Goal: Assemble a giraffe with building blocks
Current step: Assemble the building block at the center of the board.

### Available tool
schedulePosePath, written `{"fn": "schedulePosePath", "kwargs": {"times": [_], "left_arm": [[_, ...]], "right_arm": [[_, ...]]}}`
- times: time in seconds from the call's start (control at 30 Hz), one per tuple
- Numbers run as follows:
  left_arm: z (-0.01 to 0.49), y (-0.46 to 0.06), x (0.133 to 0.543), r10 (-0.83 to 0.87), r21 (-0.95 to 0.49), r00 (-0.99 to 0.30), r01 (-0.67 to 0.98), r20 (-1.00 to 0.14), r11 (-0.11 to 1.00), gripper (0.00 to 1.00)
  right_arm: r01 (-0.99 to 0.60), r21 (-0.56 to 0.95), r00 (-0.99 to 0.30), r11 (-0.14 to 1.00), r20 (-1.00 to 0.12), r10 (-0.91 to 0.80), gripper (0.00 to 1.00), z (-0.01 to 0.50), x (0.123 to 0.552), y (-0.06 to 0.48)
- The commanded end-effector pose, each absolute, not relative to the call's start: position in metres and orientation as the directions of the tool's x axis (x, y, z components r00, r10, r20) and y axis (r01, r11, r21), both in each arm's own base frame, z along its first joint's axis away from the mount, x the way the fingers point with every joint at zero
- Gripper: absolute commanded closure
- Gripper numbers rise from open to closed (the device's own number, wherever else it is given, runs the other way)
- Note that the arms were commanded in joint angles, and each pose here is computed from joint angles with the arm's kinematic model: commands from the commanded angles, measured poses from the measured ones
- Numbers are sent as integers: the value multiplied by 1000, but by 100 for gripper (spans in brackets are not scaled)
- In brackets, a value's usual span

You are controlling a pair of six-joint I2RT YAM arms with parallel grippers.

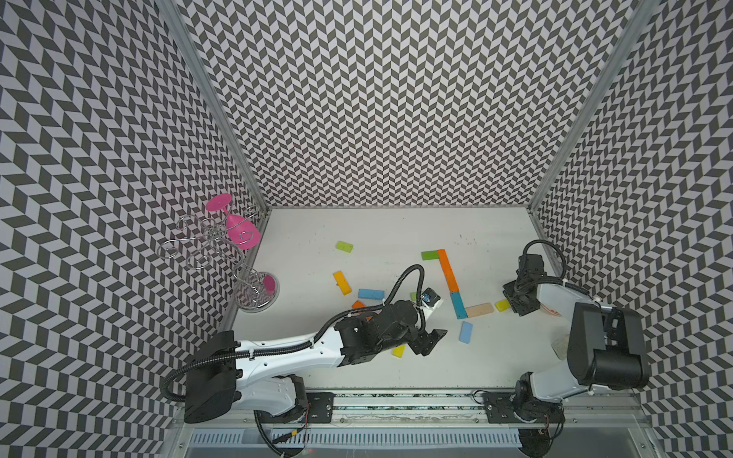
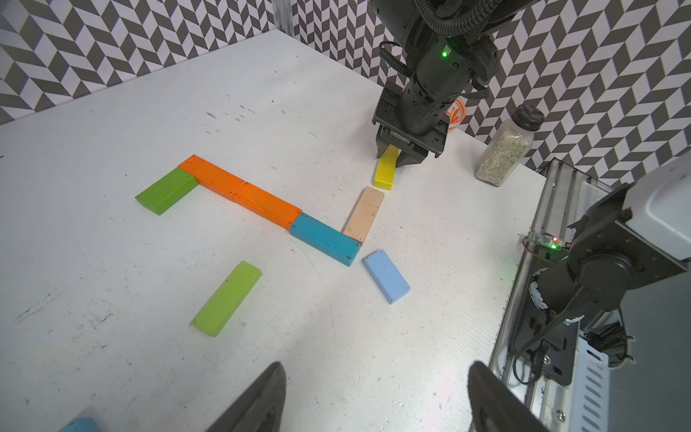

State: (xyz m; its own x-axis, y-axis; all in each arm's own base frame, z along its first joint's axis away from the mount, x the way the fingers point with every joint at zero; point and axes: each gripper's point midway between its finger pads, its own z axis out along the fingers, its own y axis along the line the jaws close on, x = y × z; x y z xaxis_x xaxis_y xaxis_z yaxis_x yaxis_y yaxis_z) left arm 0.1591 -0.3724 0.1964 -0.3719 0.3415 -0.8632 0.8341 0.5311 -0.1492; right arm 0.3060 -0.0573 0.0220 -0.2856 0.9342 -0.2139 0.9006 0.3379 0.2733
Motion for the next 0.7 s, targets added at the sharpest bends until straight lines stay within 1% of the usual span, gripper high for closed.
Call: {"fn": "schedulePosePath", "kwargs": {"times": [0.0,0.23,0.67], "left_arm": [[206,-375,164,327,-147,-368,828,-871,541,23],[207,-374,164,327,-146,-367,828,-871,541,23],[205,-374,164,324,-150,-371,826,-870,543,23]], "right_arm": [[915,269,-262,301,-170,950,68,15,295,-52],[917,283,-251,282,-142,957,69,12,290,-47],[915,301,-241,270,-130,962,69,16,286,-43]]}}
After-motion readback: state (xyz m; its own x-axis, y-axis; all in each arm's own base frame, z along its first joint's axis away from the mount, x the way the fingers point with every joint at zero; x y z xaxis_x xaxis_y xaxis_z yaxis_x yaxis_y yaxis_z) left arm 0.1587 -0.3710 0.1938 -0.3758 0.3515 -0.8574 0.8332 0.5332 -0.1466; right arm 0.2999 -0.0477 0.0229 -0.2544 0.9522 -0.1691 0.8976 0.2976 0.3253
